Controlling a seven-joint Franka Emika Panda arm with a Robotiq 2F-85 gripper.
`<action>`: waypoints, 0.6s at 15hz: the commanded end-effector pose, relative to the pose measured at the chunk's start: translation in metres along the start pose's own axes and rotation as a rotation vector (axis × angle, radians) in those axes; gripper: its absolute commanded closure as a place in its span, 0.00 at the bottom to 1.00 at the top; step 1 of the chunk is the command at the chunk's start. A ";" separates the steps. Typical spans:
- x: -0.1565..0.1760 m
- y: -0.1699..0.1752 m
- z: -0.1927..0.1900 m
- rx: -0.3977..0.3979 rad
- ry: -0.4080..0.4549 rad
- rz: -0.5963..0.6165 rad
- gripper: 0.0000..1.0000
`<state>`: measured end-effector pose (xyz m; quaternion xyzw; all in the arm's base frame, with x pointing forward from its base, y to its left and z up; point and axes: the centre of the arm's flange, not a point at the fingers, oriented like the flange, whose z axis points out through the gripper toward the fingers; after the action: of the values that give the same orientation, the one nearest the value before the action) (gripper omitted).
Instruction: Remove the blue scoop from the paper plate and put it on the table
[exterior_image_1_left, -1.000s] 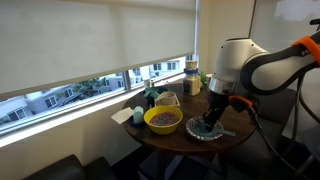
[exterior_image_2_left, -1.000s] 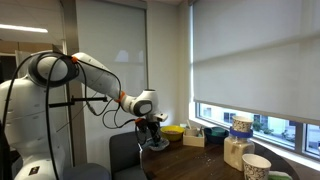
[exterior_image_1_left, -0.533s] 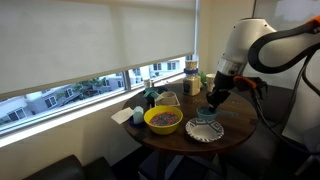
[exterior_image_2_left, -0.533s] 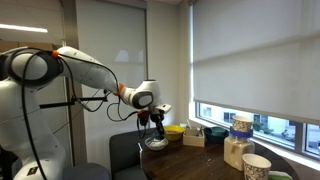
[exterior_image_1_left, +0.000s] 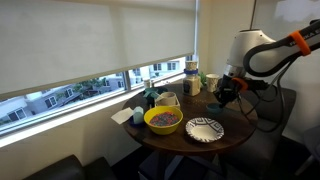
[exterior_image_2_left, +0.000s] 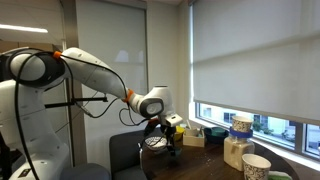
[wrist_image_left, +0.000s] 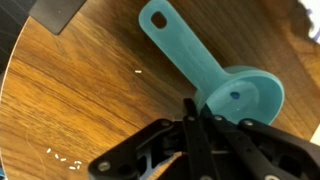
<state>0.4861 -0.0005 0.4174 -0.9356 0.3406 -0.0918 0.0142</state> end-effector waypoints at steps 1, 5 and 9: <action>0.046 -0.015 0.015 -0.035 0.004 0.197 0.99; 0.085 -0.004 0.017 -0.057 0.024 0.322 0.67; 0.059 0.010 -0.007 0.028 0.035 0.144 0.41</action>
<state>0.5444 -0.0594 0.4116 -0.8789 0.4683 -0.0905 0.0070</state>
